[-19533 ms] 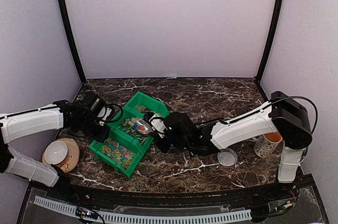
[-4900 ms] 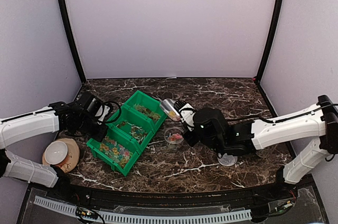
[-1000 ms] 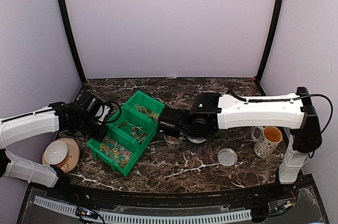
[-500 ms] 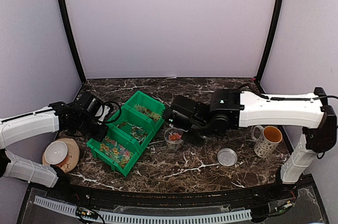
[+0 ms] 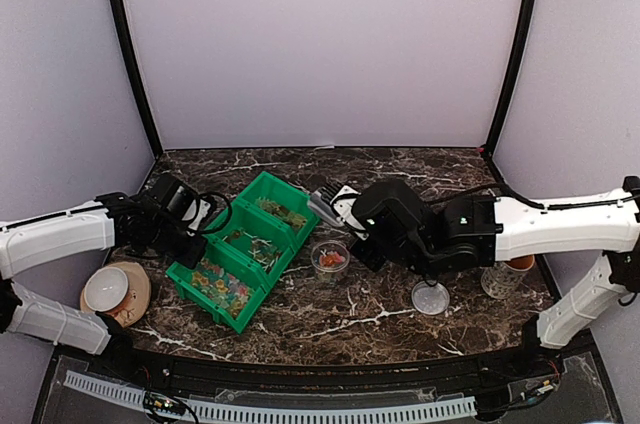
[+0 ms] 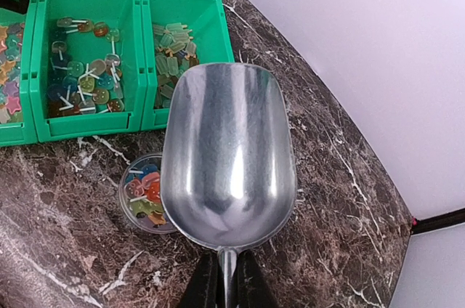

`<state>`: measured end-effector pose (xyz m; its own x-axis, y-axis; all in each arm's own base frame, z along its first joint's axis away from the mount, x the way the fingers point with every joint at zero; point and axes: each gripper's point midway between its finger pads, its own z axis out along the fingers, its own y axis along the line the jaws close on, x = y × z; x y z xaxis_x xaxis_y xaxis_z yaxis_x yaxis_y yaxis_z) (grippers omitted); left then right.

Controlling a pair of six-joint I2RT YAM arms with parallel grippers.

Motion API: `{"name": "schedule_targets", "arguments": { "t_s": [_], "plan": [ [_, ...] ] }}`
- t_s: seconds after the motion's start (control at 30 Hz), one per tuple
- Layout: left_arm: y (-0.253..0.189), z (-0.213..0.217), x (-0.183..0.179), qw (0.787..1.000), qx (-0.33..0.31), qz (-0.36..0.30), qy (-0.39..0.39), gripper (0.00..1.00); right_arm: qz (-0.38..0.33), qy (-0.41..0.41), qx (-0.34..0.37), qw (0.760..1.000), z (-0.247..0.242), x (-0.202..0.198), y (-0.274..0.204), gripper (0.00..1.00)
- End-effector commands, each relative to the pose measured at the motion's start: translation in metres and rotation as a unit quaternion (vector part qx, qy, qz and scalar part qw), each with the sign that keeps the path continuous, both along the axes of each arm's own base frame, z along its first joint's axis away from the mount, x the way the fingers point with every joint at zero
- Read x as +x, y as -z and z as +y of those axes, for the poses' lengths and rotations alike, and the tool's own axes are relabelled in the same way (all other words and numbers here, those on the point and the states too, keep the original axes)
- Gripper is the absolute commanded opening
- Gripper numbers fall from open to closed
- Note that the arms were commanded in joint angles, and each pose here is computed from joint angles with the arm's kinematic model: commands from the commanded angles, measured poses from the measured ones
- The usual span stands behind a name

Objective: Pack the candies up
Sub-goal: Place the plate at the center of the board.

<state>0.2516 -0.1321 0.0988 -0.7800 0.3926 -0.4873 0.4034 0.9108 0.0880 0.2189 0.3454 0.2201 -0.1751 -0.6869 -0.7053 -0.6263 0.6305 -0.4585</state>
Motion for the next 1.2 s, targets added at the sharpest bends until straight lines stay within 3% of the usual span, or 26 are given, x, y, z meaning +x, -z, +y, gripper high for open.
{"name": "schedule_targets", "arguments": {
  "t_s": [0.0, 0.2, 0.63, 0.9, 1.17],
  "plan": [
    [-0.024, -0.017, 0.021, 0.998, -0.041, -0.046, -0.002, 0.00, -0.025, 0.014, 0.103, 0.994, 0.003, 0.011, -0.021, 0.00],
    [-0.014, -0.017, 0.020, 0.999, -0.032, -0.029, -0.006, 0.00, -0.016, 0.006, 0.180, 0.983, -0.003, 0.011, -0.023, 0.00],
    [-0.001, -0.020, 0.006, 0.998, -0.033, 0.044, -0.019, 0.00, -0.020, 0.022, 0.204, 0.978, -0.033, 0.010, -0.015, 0.00],
    [0.000, -0.013, 0.007, 0.998, -0.013, 0.047, -0.034, 0.10, -0.020, 0.024, 0.217, 0.976, -0.041, 0.009, -0.013, 0.00],
    [0.015, -0.012, 0.007, 0.997, 0.001, 0.068, -0.041, 0.11, -0.017, 0.022, 0.217, 0.976, -0.039, 0.009, -0.011, 0.00]
  ]
}}
